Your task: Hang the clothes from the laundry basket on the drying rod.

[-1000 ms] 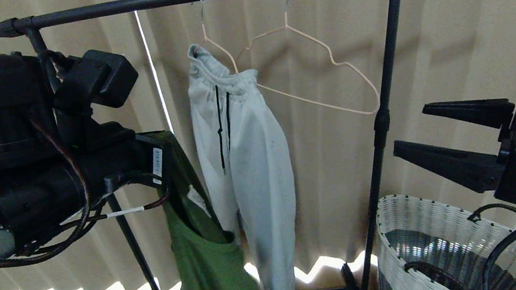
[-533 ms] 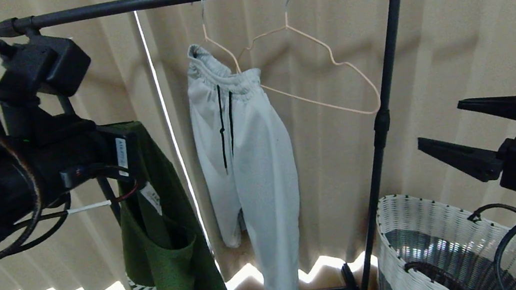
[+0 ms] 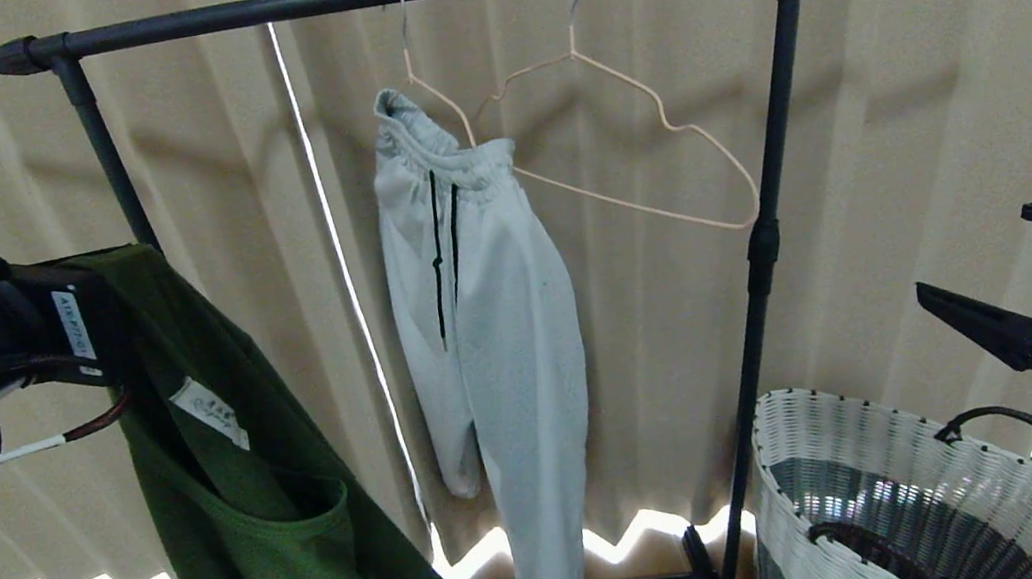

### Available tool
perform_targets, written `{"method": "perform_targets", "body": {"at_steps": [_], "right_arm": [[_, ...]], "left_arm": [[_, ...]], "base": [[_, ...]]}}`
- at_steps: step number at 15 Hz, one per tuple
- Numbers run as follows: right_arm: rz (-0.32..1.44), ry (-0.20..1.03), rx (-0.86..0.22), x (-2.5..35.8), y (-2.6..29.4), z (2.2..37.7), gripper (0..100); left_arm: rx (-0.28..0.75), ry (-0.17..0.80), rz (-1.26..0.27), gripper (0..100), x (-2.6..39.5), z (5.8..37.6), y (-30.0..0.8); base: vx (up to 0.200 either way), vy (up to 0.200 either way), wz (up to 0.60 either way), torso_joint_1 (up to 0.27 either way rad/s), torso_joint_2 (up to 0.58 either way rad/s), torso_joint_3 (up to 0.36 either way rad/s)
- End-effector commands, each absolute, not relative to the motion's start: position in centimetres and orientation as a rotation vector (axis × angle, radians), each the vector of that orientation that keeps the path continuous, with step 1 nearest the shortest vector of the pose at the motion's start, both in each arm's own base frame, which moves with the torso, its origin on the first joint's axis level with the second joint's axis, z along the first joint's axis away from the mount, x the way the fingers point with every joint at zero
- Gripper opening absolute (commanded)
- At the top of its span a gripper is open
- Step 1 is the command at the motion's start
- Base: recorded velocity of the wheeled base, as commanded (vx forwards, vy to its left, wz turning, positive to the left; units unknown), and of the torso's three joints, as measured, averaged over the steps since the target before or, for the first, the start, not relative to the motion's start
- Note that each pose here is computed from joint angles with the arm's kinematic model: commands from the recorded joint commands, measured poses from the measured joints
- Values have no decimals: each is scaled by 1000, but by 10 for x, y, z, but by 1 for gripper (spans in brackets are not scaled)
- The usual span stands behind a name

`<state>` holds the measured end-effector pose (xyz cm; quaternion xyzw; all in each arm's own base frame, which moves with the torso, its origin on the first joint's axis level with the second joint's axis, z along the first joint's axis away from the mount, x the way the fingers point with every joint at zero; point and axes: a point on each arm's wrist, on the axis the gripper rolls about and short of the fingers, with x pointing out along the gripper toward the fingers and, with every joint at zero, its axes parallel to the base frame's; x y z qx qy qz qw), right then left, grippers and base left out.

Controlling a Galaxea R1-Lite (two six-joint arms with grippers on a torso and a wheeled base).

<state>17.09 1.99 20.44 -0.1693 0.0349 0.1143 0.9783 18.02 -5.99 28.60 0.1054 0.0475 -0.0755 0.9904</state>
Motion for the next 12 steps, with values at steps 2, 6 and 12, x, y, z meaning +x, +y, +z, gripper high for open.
{"method": "perform_targets", "body": {"at_steps": [2, 6, 12], "right_arm": [[167, 96, -343, 172, 9, 199, 100], [128, 122, -348, 171, 3, 193, 100], [120, 146, -411, 169, -1, 187, 100]], "left_arm": [[206, 93, -130, 0, 176, 285, -51], [211, 106, -138, 0, 175, 281, -51], [222, 111, -140, 0, 174, 278, -51]], "base": [[0, 0, 0, 0, 0, 0], [0, 0, 0, 0, 0, 0], [0, 0, 0, 0, 0, 0]]}}
